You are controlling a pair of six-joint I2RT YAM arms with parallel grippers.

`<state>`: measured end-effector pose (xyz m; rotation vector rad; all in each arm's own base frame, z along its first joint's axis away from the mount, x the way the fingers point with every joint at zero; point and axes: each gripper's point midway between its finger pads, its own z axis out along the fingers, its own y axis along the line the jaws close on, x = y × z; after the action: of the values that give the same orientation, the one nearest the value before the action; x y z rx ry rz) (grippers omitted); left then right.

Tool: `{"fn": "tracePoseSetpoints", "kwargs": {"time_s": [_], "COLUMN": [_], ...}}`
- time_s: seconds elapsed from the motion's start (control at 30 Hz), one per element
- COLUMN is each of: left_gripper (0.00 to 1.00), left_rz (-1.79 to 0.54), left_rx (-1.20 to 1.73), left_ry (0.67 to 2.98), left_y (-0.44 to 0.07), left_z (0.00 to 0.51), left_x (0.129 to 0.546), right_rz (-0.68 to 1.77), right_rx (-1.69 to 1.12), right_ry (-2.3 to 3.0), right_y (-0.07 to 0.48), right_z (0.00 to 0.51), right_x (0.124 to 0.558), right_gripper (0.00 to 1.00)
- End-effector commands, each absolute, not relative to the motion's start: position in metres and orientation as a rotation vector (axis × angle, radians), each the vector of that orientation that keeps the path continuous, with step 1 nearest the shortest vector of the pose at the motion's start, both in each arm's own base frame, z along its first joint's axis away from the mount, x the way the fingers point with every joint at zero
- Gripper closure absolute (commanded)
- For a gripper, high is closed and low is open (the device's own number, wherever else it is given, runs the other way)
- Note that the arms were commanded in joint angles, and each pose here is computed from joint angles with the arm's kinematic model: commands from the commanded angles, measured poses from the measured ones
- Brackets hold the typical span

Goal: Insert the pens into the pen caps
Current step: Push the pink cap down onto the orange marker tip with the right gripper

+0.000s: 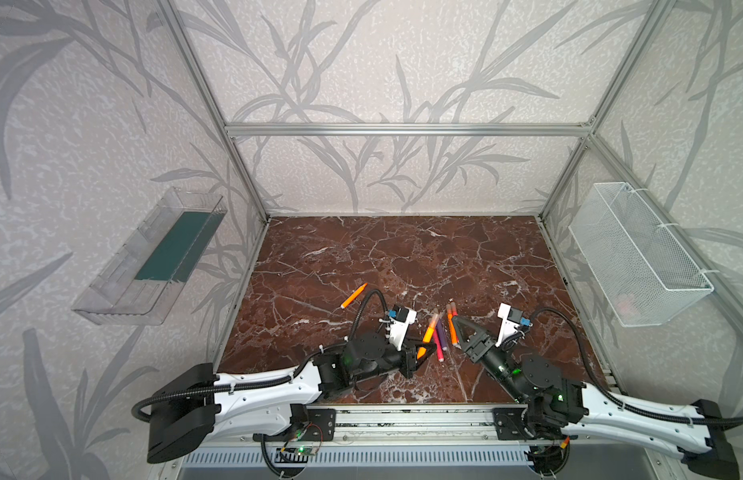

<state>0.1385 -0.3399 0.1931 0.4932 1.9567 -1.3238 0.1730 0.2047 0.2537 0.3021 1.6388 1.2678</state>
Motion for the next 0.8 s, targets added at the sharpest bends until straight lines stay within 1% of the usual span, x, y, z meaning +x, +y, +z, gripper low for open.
{"fn": "tracePoseSetpoints", "kwargs": {"time_s": [0.0,0.2,0.53,0.63,0.77], "left_gripper": [1.0,1.0,1.0,1.0,1.0], "left_rz": [-1.3,-1.252,-1.252,-1.245,-1.242], "left_rx": [0.584,0.679,0.72,0.719,0.715], "left_ry": [1.924,1.933,1.933,1.933,1.928], "left_y": [-0.346,-0.358,-0.369,-0.369,-0.369], "left_z": [0.199,0.193,0.19,0.189,0.19], "left_x": [0.132,0.125,0.119,0.12,0.121], "right_rz": [1.19,1.171,1.116,1.111,1.116], "right_rx": [0.278,0.237,0.212,0.202,0.195], "right_ry": [1.64,1.674,1.721,1.73,1.745], "right_y": [0.197,0.211,0.229,0.233,0.237], "right_z": [0.25,0.253,0.251,0.251,0.248], "right_x": [0.175,0.177,0.183,0.184,0.183], "right_gripper": [0.56,0.54,0.54,0.59,0.7]}}
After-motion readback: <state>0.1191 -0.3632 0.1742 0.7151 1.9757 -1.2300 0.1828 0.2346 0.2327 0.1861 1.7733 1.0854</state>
